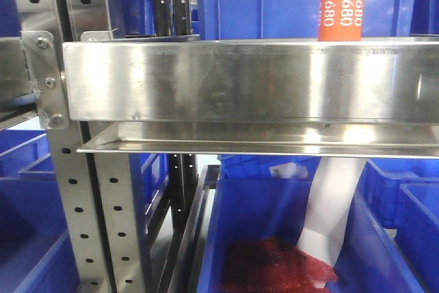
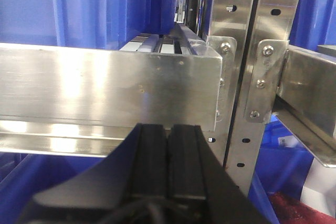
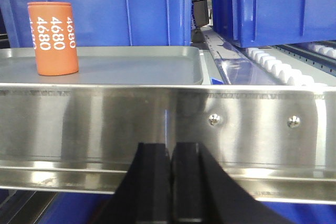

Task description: Grab orange capacitor from left shelf to right conveyor

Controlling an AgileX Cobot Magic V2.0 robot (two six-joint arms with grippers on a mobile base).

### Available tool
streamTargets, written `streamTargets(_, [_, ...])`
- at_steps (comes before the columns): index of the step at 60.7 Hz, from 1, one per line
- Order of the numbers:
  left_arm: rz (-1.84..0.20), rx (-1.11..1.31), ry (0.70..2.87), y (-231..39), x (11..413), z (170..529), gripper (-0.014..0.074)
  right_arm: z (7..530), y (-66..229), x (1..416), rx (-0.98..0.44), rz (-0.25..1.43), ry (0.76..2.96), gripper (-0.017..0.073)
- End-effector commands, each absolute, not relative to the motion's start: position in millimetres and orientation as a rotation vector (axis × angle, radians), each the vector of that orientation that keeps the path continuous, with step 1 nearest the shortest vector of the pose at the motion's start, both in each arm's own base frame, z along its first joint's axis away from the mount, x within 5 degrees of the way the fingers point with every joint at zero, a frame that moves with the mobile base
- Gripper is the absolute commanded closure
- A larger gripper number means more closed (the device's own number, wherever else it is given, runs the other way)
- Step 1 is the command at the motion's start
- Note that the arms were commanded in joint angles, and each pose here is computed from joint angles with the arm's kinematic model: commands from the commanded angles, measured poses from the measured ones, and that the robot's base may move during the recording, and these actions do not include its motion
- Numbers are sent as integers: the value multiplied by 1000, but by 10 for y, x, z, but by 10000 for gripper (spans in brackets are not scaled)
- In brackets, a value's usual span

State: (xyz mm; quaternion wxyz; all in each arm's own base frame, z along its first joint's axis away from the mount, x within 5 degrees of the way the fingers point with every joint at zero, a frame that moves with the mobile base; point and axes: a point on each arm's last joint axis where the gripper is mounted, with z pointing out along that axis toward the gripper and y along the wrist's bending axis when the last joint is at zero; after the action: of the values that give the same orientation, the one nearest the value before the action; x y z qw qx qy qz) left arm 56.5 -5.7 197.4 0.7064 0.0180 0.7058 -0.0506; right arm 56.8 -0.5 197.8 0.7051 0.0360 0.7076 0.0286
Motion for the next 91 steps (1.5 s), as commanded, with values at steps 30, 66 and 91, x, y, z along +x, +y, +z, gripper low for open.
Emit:
streamTargets(30, [-116,31,1465,-51,551,2072,720,2076,-8,551,71,56,1468,493])
streamTargets(66, [-116,31,1465,-51,551,2072,720,2230,-13,526,113,108,1334,495])
streamTargets(91, [-116,31,1465,-51,551,2072,720,3272,-6,749,141,144,1451,95])
